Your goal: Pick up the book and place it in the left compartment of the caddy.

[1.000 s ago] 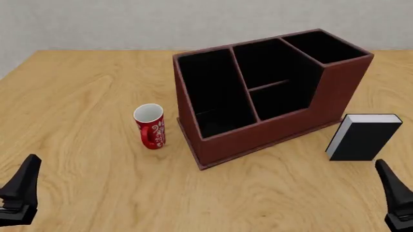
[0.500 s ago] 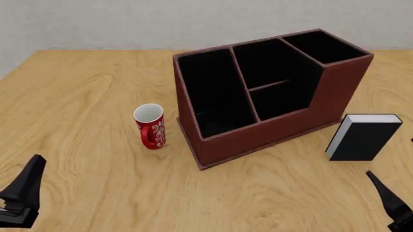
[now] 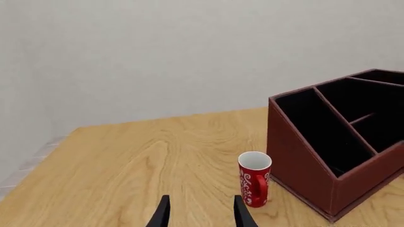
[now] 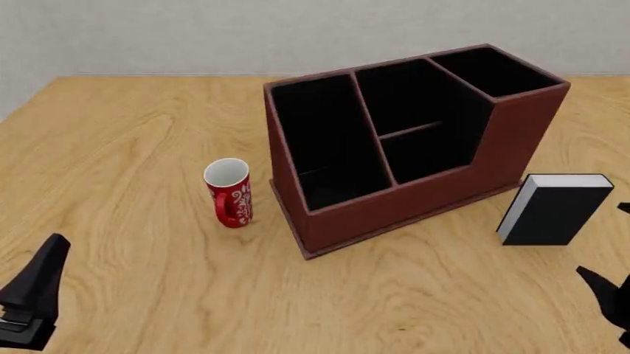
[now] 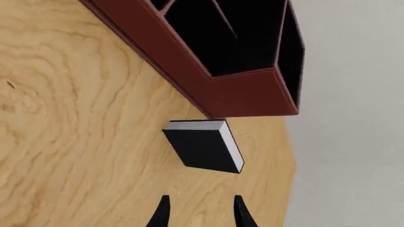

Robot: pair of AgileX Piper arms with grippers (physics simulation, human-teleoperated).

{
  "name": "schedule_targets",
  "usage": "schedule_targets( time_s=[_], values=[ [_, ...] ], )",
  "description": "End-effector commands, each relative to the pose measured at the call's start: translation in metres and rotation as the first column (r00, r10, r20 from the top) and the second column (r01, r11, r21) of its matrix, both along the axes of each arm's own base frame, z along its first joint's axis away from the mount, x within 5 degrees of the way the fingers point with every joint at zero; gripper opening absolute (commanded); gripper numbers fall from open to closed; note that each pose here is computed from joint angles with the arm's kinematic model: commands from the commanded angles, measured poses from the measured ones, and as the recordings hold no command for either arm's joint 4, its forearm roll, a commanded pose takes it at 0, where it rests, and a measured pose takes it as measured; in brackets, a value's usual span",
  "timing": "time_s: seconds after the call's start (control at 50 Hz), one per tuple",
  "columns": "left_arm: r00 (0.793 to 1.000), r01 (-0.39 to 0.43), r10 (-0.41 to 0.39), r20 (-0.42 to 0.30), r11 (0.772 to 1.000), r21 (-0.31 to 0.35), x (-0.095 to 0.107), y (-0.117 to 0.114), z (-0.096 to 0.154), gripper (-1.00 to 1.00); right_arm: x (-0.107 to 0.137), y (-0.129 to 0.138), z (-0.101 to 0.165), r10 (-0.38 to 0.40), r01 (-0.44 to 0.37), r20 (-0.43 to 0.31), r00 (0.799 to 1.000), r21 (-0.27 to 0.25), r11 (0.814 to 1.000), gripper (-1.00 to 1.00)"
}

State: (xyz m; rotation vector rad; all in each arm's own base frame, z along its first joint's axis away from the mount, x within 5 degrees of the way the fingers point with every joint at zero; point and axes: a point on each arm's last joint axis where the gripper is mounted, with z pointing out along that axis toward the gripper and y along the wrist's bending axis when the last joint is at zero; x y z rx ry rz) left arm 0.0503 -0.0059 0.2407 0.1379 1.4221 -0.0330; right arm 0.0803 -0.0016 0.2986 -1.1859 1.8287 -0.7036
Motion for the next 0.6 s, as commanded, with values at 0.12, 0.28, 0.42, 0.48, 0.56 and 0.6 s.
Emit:
schedule_targets(
  time_s=[0.12,0.28,0.42,0.48,0.56,0.6],
  values=[
    [1.000,0.024,-0.024,0.007,1.000,0.002,-0.002,-0.001,0.007,1.00,0.032,-0.013,-0.011,-0.009,-0.011,-0.124,0.992,-0.156,0.988,1.00],
    [1.000,0.029,-0.029,0.008,1.000,0.002,-0.002,-0.001,0.008,1.00,0.061,-0.026,-0.013,-0.017,-0.016,-0.130,0.991,-0.246,0.969,1.00],
    [1.000,0.022,-0.022,0.001,1.000,0.001,-0.001,-0.001,0.004,1.00,0.074,-0.035,0.005,-0.049,0.018,-0.111,0.993,-0.263,0.965,1.00],
    [1.000,0.021,-0.021,-0.001,1.000,0.000,-0.001,-0.001,0.004,1.00,0.076,-0.038,0.006,-0.056,0.024,-0.113,0.992,-0.270,0.963,1.00],
    [1.000,0.014,-0.014,0.000,1.000,0.002,-0.001,-0.001,0.004,1.00,0.099,-0.046,0.009,-0.051,0.015,-0.112,0.992,-0.302,0.953,1.00],
    [1.000,0.011,-0.011,-0.001,1.000,0.003,-0.001,0.000,0.004,1.00,0.104,-0.047,0.011,-0.048,0.012,-0.109,0.993,-0.305,0.952,1.00]
  ],
)
